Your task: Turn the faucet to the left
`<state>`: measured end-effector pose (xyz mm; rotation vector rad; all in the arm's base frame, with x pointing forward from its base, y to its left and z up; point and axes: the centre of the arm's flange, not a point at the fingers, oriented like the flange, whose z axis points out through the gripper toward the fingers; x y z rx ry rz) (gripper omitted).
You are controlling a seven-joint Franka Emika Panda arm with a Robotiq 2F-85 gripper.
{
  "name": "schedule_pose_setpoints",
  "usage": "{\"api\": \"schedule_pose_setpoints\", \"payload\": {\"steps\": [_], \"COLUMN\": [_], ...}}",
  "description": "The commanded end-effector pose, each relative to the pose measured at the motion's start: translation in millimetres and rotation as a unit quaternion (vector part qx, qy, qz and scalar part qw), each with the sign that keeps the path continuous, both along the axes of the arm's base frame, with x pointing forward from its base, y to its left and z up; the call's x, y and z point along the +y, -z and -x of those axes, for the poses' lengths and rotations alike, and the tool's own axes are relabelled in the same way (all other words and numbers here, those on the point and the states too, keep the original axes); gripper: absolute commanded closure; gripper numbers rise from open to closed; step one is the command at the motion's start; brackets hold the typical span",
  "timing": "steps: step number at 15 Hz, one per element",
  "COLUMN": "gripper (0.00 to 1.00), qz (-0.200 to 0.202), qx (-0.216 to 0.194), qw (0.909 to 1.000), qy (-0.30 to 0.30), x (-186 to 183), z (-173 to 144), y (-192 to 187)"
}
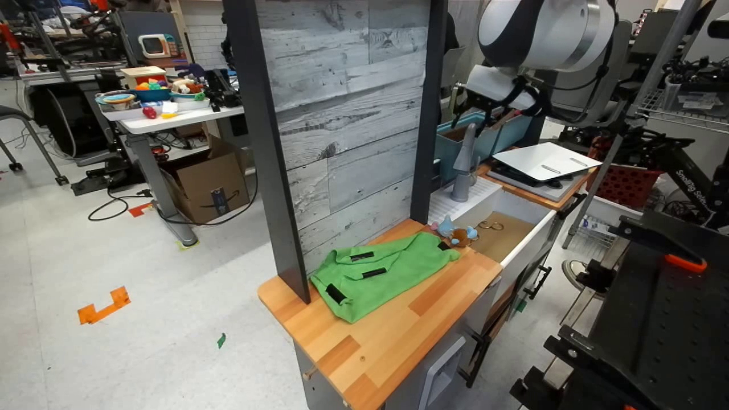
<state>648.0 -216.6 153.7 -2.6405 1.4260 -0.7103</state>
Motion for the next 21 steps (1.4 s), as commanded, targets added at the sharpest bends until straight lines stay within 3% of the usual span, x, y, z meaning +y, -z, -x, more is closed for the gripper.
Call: {"api": "schedule_pose_setpoints", "payload": {"steps": [1, 2, 5, 9, 13, 18, 19, 21], "gripper": [0.07, 0.01, 0.00, 0.00, 0.00, 0.00, 0.00, 0.00], "qz": [0.037, 0.047, 0.055, 0.021, -0.020, -0.036, -0.037, -0.041], "qx": [-0.075, -0.088, -0.105, -0.082, -0.036, 0.057, 0.024, 0.029], "qw": [0.9964, 0.9950, 0.9928, 0.9925, 0.9832, 0.9580, 0.9677, 0.9674], "qy": [0.014, 0.011, -0.014, -0.088, -0.178, -0.279, -0.248, -0.248], "x": [-0.7, -2.1, 0.5, 11.7, 21.1, 38.1, 31.6, 32.6], "z": [9.9, 14.5, 28.7, 53.9, 84.8, 118.9, 98.4, 102.4], "y": [-14.3, -19.5, -33.3, -48.4, -64.2, -64.5, -50.4, -50.0]}}
